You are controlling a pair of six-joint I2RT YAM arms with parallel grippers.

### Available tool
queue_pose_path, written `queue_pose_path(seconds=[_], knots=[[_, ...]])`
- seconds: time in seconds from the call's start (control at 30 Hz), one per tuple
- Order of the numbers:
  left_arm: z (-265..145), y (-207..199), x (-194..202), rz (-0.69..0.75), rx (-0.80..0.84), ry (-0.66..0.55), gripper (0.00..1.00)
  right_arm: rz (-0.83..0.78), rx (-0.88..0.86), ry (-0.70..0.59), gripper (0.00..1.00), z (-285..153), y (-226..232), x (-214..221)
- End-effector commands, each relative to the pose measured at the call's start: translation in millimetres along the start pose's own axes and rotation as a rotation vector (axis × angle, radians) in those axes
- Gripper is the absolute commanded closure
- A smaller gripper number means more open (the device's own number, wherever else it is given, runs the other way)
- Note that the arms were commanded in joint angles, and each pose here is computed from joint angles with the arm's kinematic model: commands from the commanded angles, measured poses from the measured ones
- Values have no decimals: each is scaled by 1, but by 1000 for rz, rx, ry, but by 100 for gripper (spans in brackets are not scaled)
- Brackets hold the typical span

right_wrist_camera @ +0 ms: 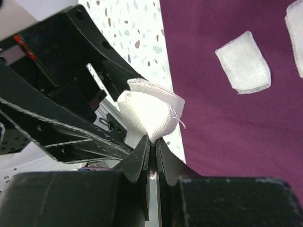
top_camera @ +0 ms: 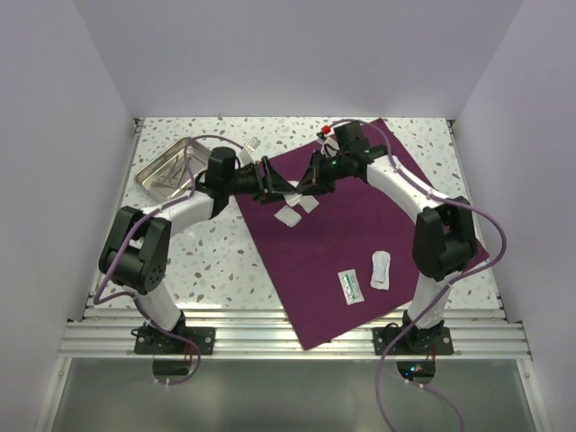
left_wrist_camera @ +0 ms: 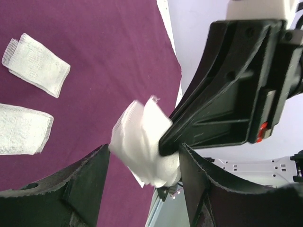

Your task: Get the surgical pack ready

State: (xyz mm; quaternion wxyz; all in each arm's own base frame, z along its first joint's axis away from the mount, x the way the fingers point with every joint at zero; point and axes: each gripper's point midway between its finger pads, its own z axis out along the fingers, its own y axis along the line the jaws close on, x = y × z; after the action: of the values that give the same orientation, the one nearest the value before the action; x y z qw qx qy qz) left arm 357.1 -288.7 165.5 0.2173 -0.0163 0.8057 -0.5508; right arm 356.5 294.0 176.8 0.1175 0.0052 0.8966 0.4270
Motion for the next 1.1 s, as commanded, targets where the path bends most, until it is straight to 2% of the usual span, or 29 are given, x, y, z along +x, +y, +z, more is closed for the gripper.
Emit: queue_pose_path(seconds=[0.0, 0.23, 0.43, 0.53, 0.63, 0.67, 0.73, 0.83, 0.87, 0.93, 0.97, 1.03, 1.07], knots=[[-7, -36, -11, 78, 83, -36, 36, -30, -49, -31, 100, -11, 23, 2], [-10, -34, -4, 60, 91, -30, 39, -37, -47, -39, 100, -13, 23, 3], [-10, -33, -1, 33, 100, -29, 45, -37, -50, -37, 100, -13, 22, 4], [-10, -32, -1, 27, 108, -34, 56, -37, -54, -37, 100, -13, 24, 3], [-10, -31, -3, 21, 105, -41, 75, -40, -57, -30, 100, -12, 24, 5], [-10, -30, -4, 18, 103, -43, 88, -41, -57, -29, 100, -12, 24, 4], [-14, -25, -9, 19, 89, -61, 100, -39, -43, -25, 100, -12, 22, 5], [-24, -10, -23, 25, 49, -96, 100, -68, 23, -17, 73, -15, 12, 4], [-28, -6, -28, 30, 40, -107, 100, -74, 48, -19, 58, -17, 9, 2], [-40, 9, -45, 53, 5, -137, 100, -87, 137, -36, 46, -24, 0, -3], [-50, 19, -59, 55, -19, -163, 100, -115, 167, -29, 40, -23, -6, -4], [-59, 34, -80, 84, -60, -183, 100, -142, 219, -12, 39, -26, -14, -5], [-71, 36, -103, 109, -74, -226, 100, -147, 228, -10, 38, -28, -15, -6]])
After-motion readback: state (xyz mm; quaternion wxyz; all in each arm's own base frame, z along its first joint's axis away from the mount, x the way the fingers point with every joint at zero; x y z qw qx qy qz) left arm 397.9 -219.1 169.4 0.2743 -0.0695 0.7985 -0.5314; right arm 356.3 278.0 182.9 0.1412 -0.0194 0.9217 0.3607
